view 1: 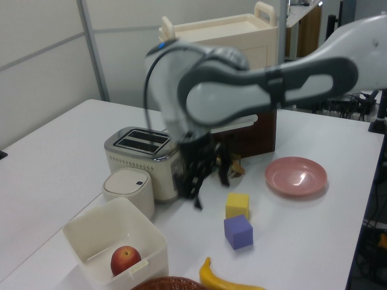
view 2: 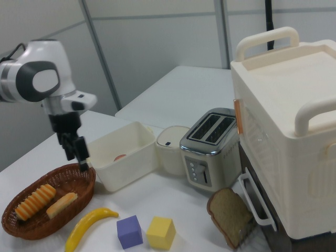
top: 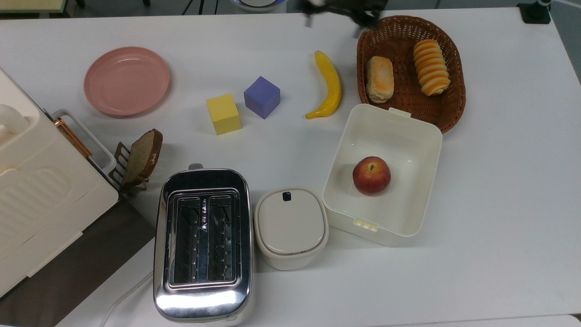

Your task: Put the bread in the basket

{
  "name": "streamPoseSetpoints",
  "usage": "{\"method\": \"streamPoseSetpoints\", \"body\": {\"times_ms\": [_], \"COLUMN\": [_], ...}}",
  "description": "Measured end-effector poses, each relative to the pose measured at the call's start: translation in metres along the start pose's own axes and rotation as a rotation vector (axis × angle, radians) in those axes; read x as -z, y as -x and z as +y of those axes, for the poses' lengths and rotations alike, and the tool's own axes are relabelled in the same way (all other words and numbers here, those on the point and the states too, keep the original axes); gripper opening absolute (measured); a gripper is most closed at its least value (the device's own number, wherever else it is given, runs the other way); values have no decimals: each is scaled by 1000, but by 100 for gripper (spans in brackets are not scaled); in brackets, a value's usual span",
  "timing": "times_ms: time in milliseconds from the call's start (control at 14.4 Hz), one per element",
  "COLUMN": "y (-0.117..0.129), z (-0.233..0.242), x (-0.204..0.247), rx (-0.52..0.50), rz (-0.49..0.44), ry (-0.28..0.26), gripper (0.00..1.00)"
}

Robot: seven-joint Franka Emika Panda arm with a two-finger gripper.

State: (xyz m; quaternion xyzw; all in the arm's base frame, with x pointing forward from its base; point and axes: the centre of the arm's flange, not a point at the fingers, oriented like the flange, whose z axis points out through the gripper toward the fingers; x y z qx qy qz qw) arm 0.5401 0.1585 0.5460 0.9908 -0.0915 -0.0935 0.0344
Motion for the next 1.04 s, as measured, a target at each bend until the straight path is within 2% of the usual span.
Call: {"method": "streamPoseSetpoints", "body": {"times_ms": [278,486,694,1041], "y": [-20,-36,-51,-56], "z": [112,167,196,197], "x": [24,23,16,11], "rx": [65,60,69,69], "rz": [20,38,62,57], "ry": [-26,-46,-57,-57], "gripper": [100,100,100,100]}}
